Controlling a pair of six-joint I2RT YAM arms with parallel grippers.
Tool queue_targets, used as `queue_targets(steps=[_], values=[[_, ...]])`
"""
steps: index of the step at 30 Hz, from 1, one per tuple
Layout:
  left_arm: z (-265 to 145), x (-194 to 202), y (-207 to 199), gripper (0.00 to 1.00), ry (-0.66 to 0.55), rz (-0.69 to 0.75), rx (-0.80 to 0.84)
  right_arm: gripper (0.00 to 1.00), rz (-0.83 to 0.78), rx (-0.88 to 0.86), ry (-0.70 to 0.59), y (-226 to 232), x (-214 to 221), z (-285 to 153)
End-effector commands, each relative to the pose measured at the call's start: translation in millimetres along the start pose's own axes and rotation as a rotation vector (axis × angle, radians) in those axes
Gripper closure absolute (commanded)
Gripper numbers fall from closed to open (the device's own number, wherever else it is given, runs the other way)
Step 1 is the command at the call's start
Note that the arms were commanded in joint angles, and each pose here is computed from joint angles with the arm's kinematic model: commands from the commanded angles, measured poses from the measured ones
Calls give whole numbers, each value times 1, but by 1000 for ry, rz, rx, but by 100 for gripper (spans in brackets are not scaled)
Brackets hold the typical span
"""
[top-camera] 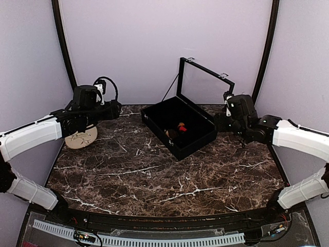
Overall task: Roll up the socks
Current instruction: Reset both arms
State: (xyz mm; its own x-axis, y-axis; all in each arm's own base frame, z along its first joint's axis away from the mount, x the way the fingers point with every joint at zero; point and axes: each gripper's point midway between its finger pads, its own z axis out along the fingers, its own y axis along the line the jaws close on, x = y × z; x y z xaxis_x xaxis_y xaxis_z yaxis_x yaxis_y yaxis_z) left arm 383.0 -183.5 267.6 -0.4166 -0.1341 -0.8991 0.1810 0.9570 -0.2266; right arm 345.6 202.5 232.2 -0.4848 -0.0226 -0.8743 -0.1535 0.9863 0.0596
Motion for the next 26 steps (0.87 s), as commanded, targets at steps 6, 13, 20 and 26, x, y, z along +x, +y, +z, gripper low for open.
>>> queue_targets(steps=[6,13,20,26], values=[[1,14,56,27,-1,138,-287,8,116,393,-148,-105,23,-42],[8,19,65,24,-45,206,-295,1,156,489,-166,-129,39,-51],[20,25,76,23,-74,181,-240,1,131,616,-126,-140,43,-48],[28,27,79,23,-83,160,-198,1,125,556,-150,-131,36,-44]])
